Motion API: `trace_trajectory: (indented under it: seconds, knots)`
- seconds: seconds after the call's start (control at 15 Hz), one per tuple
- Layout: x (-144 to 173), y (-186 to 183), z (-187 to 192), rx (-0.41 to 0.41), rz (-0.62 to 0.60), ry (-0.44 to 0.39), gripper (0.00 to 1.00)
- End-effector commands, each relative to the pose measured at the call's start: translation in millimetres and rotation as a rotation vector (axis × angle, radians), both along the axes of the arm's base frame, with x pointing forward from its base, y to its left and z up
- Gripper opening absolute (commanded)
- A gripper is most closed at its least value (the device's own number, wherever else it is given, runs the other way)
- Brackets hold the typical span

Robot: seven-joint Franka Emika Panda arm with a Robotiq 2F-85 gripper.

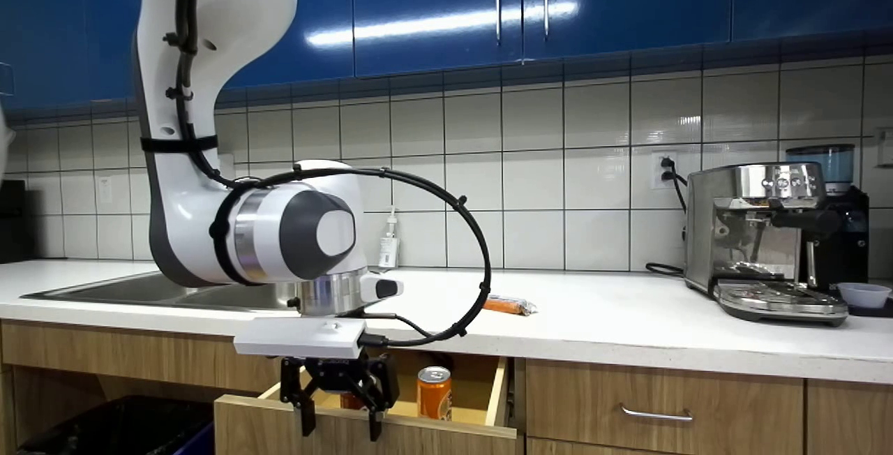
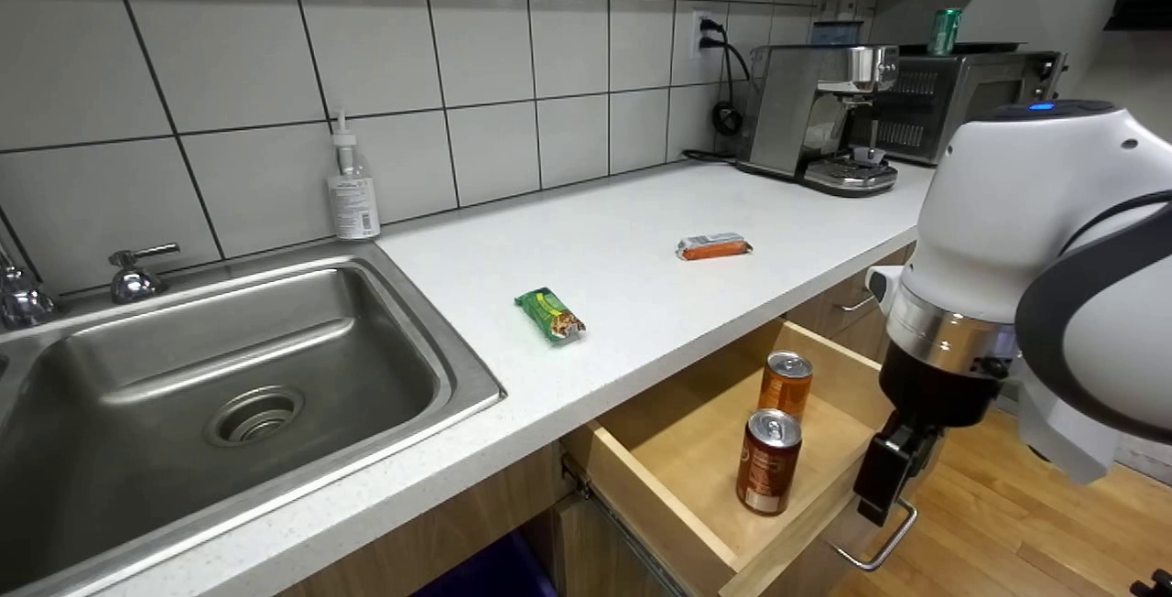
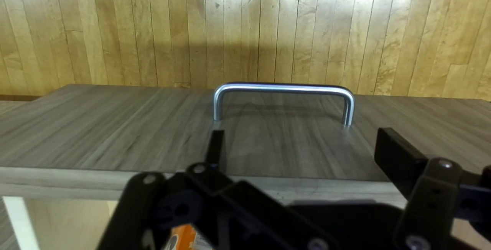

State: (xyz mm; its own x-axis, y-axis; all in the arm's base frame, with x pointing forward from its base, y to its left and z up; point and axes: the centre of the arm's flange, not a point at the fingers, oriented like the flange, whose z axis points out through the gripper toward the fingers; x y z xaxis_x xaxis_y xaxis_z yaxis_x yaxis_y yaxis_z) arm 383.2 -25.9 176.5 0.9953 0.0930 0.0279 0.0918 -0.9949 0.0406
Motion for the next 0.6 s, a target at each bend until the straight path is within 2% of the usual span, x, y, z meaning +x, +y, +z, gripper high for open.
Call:
trace_trajectory:
  seconds: [0.0, 0.13, 0.2, 0.53]
  knots:
    - [2, -5, 10, -0.016, -0.012, -0.032, 1.0]
    - [1, -5, 11, -0.02, -0.013, -0.032, 1.0]
    - [0, -5, 1, -0.007, -0.003, -0.003, 1.0]
    - [1, -6, 2, -0.008, -0.003, -0.004, 1.0]
